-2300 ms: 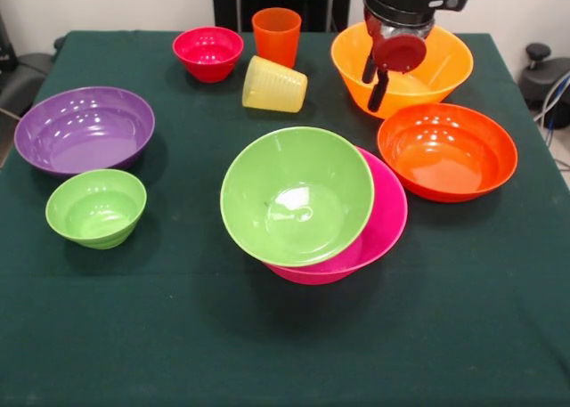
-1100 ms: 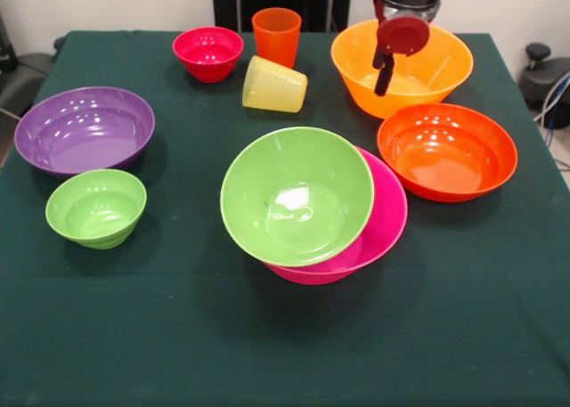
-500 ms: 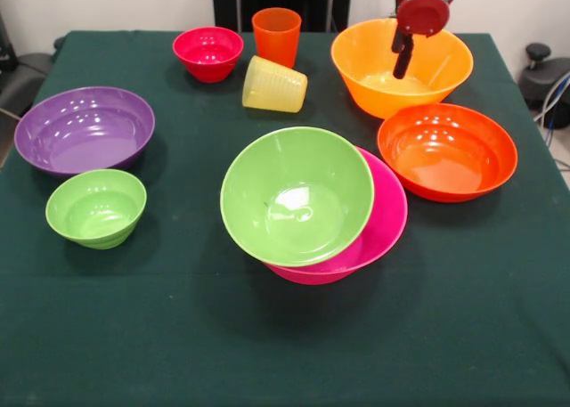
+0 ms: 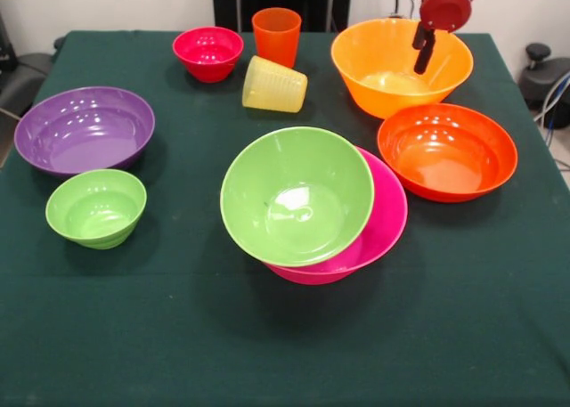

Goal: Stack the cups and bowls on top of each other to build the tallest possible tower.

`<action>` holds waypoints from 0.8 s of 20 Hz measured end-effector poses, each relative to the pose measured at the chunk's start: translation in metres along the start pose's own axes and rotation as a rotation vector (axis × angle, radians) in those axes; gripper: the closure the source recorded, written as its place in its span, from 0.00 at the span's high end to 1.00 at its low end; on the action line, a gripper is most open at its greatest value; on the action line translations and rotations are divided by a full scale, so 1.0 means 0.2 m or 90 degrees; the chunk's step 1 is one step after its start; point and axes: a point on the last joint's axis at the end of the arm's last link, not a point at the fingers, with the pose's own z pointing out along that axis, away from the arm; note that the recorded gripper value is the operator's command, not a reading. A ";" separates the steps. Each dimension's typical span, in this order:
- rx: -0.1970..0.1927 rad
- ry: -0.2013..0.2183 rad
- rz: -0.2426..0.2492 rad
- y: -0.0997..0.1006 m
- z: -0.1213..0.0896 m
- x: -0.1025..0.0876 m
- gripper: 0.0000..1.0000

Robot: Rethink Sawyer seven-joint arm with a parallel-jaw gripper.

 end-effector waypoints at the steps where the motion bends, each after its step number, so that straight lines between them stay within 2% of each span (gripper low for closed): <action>1: -0.009 -0.003 0.011 -0.01 0.02 -0.02 1.00; 3: -0.016 -0.005 0.019 -0.01 0.03 -0.03 1.00; 8: -0.035 -0.013 0.049 0.02 0.04 -0.15 1.00; 13: -0.029 -0.009 0.103 0.03 0.01 -0.36 1.00; 16: -0.026 -0.007 0.116 0.02 0.00 -0.41 1.00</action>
